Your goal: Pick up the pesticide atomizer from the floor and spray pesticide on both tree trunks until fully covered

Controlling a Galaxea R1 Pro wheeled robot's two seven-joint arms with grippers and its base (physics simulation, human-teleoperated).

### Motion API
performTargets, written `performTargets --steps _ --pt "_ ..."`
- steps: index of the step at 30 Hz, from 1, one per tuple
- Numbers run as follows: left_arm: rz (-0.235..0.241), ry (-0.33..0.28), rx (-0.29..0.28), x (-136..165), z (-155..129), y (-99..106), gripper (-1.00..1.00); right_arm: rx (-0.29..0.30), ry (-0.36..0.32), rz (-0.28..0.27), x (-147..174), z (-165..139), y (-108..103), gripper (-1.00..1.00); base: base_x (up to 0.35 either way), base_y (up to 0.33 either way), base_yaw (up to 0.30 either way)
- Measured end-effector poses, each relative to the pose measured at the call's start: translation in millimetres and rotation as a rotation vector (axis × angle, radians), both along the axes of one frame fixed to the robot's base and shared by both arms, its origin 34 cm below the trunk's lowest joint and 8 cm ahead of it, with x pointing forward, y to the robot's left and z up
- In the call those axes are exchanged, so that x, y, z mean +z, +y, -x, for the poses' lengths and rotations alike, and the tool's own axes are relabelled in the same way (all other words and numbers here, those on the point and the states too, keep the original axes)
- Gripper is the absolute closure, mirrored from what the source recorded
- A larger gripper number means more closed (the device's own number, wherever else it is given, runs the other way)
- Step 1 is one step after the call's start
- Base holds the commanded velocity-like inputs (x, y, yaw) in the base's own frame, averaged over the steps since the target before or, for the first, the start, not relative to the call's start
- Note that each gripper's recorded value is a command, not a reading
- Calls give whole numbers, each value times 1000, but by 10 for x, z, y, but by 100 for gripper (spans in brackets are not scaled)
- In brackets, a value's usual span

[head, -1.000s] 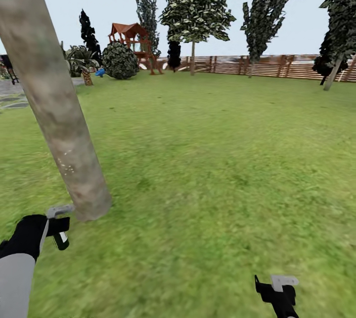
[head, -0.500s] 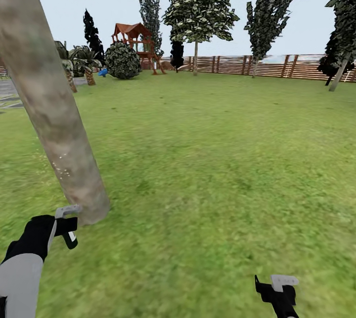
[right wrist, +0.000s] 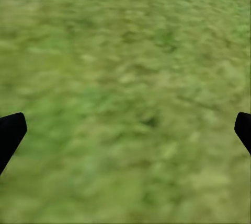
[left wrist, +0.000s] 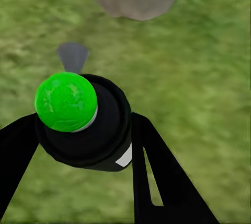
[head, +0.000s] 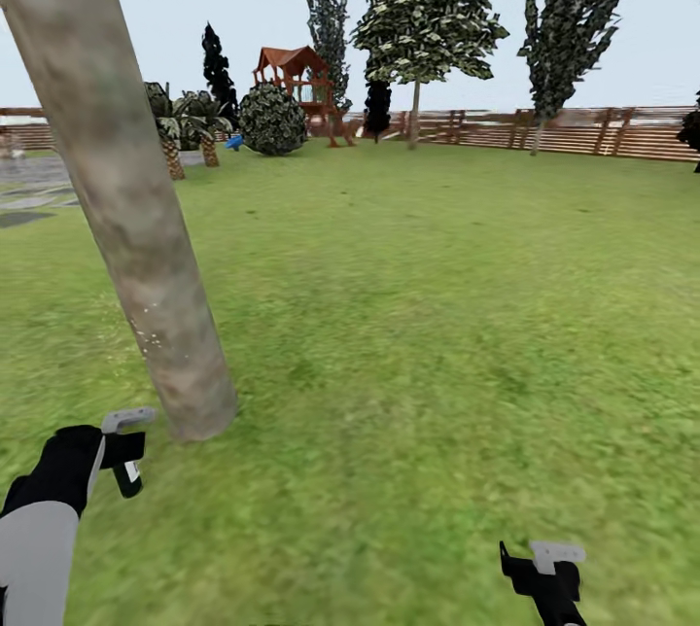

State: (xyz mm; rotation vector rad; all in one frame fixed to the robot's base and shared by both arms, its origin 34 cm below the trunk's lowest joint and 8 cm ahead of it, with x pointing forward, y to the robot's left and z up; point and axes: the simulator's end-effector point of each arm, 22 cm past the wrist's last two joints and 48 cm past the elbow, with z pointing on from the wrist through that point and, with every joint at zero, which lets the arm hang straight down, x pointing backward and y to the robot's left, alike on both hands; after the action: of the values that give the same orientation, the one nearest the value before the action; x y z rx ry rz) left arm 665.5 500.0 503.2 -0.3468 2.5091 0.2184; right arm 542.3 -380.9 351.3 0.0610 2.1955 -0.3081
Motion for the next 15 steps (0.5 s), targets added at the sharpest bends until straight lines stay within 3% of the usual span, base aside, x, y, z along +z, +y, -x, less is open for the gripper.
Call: performTargets --steps 15 --pt "-3 10 -11 -30 4 -41 100 0 -1 1 2 0 -2 -100 13 -257 20"
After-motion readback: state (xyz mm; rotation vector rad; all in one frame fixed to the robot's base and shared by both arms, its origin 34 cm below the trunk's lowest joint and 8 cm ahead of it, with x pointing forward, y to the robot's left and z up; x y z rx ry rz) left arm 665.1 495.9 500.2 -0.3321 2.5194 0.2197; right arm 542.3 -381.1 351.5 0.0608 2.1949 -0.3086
